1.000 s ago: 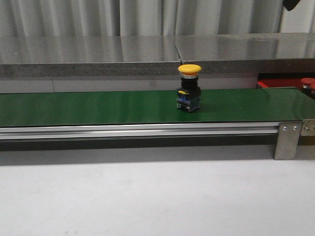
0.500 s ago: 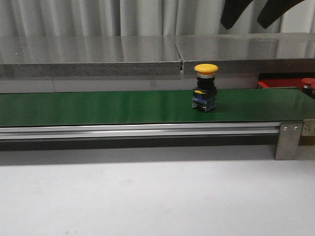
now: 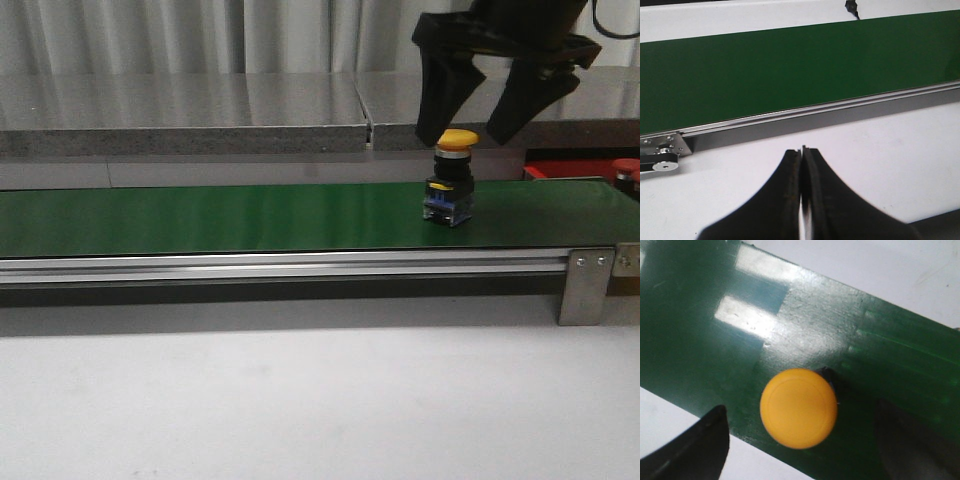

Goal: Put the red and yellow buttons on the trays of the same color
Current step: 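Lower the right gripper onto the yellow button on the belt, grasp, then carry the yellow button into the yellow tray and open the right gripper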

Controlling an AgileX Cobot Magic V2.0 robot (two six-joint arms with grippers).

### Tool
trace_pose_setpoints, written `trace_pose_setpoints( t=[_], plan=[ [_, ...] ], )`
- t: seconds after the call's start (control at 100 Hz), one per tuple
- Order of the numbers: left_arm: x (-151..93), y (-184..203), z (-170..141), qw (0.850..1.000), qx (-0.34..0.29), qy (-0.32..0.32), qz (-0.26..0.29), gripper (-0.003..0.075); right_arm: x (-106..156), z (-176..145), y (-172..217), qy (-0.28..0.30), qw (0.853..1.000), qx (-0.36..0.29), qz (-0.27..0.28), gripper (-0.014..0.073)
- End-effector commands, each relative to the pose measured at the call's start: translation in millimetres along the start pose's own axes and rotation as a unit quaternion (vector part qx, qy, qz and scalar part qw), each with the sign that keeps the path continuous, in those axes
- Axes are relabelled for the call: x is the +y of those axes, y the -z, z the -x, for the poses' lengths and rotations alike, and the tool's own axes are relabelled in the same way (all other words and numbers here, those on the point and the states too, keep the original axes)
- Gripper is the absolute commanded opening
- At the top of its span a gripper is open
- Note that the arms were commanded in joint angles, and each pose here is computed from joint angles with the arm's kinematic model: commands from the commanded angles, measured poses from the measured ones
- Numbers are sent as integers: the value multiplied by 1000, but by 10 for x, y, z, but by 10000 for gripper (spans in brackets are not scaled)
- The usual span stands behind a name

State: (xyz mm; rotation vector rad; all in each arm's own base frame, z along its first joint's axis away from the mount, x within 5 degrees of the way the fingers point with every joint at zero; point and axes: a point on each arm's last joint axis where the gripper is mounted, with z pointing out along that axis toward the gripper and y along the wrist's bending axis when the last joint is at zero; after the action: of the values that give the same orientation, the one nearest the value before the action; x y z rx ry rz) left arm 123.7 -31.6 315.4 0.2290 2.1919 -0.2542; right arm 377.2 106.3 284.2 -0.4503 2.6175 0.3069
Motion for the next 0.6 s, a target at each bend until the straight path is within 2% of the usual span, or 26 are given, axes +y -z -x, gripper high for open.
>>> trace_pose_setpoints(
  t=[0.0,0.04,0.11,0.23,0.32,0.44,0.59],
  plan=[
    [-20,54,128,999,-46,1,-4,-19,28,99,182,4,999,-45,2,591],
    [-20,54,128,999,-46,1,-4,-19,23,98,171,5,999,-44,0,582],
    [-20,54,128,999,-46,1,-4,-19,13,102,172,9,999,-46,-6,512],
    [-20,54,128,999,-46,1,-4,-19,1,106,172,14,999,-49,-13,308],
    [-20,54,128,999,-46,1,-4,-19,-1,113,178,15,998,-53,-14,197],
    [-20,54,128,999,-46,1,-4,-19,5,108,249,17,998,-59,-17,121],
    [-20,54,128,999,-46,1,-4,-19,29,83,449,23,996,-81,-24,108]
  ],
)
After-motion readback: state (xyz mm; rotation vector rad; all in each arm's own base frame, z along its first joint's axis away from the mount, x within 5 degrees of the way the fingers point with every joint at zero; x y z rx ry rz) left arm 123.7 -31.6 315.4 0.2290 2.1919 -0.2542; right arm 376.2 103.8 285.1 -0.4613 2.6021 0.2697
